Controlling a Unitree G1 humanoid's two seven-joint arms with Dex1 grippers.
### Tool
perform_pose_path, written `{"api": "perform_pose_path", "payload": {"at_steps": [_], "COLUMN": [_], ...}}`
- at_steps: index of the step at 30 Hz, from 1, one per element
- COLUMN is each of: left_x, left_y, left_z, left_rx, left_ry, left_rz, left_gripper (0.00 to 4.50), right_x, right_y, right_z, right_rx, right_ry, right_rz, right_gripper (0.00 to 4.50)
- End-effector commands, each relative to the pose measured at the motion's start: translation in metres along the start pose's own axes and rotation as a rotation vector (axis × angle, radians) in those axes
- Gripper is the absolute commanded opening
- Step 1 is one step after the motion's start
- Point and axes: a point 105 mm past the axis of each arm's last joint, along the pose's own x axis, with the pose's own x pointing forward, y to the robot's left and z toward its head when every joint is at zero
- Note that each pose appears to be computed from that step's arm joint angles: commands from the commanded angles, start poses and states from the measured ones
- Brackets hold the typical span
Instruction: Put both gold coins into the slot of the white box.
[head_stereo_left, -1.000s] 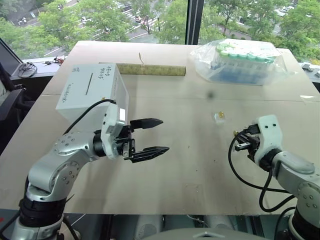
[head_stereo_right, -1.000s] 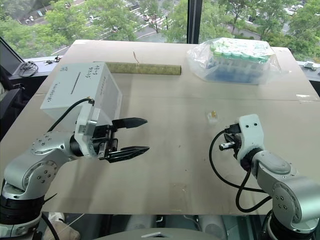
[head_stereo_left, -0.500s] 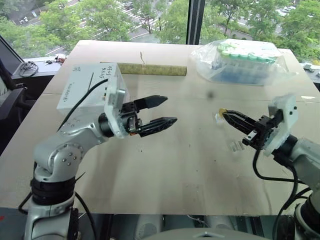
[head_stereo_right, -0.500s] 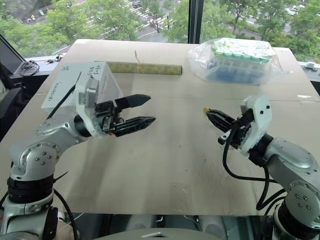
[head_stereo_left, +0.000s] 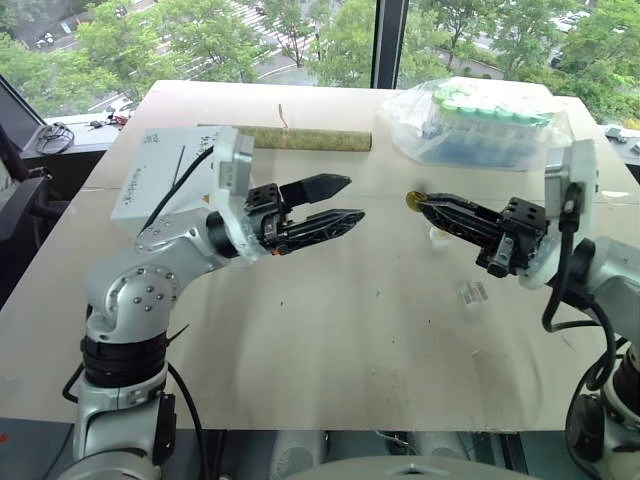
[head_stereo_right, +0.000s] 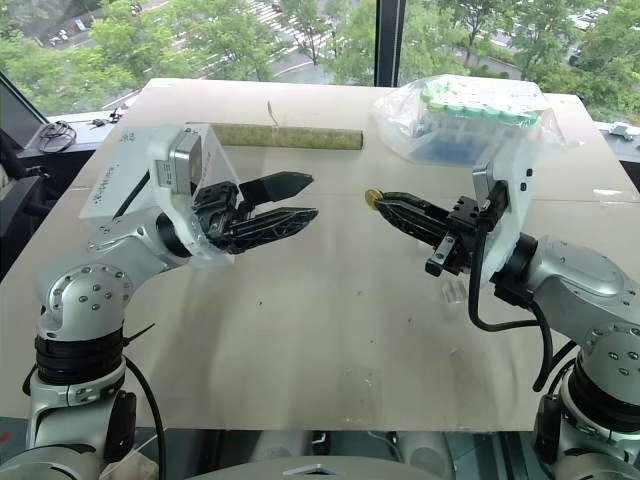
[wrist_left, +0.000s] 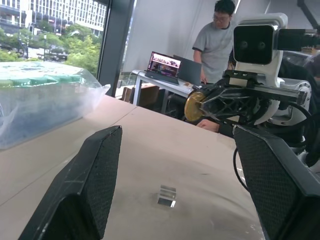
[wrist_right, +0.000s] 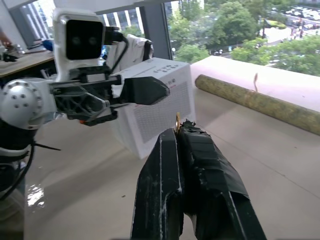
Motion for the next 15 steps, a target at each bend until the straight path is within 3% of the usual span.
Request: {"api": "perform_pose_path", "payload": {"at_steps": [1,9,12,15], "left_x": [0.002,0.018,0.021,0.023], "left_y": [-0.006,-0.01,-0.011,-0.011], "left_z": [0.007,0.005,0.004,0.003], "left_rx": [0.043,0.027,0.032,0.055], "left_ry": [0.004,0.019,0.029,0.045], "left_rz": [-0.056,-0.156,-0.182,-0.195], "left_gripper": [1.95,1.95,1.13,1.13], "right_x": [0.002,0.007,0.01,0.012], "right_y": [0.01,0.017,0.019,0.019], "right_z": [0.008,0.009,0.009,0.008], "right_rx": [-0.016,-0.028,-0.034,-0.039], "right_ry": [-0.033,-0.016,-0.012,-0.011], "right_rz": [0.05,0.099,0.112,0.12], "right_gripper": [0.0,0.0,0.0,0.0]}}
